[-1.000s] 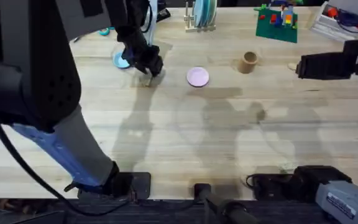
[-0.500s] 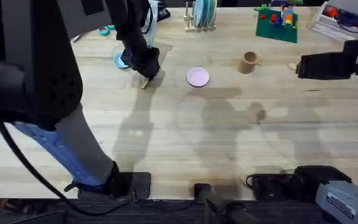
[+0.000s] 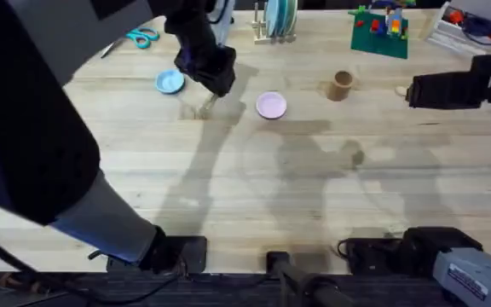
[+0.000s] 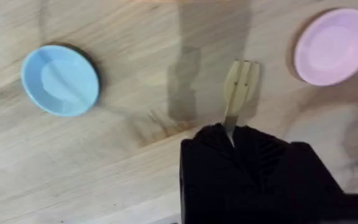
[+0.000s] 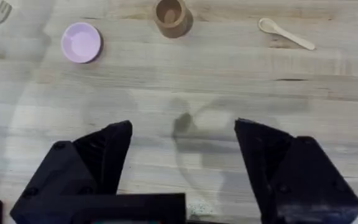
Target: Pick up a utensil and set it on the pink plate, then put the other utensil in the container.
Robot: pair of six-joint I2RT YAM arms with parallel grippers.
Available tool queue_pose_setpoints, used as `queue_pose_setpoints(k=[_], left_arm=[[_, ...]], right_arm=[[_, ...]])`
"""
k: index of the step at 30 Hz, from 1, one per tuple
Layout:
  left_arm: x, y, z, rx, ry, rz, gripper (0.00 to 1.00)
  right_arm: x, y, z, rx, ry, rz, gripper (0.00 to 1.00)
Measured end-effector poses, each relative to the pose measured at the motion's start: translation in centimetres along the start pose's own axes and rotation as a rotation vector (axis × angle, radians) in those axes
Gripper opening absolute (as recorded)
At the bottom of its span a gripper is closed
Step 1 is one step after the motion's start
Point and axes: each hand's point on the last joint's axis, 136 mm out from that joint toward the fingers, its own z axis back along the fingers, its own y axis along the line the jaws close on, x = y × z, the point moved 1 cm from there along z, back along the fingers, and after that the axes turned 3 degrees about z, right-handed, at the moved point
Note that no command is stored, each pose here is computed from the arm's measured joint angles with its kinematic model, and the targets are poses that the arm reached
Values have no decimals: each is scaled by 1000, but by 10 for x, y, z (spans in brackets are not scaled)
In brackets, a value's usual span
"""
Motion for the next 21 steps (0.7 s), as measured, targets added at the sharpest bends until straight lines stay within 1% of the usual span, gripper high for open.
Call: queue_pose_setpoints(k=[3,5,9,14,18,21], left_arm=[[-4,-19,1,-8,14,-39,41],[-3,-33,-1,-14,10,-69,41],[7,-65,-2,-32,-46,-126,41],[20,-99,-1,-62,-121,-168,41],[21,-115,-1,-90,-138,-180,41],[21,-117,-5,-96,-129,-170,41]], right_arm=[[0,0,0,0,0,0,993],[0,0,0,0,0,0,994],[0,0,0,0,0,0,995],[0,0,0,0,0,0,995],[0,0,0,0,0,0,995],[0,0,0,0,0,0,995]])
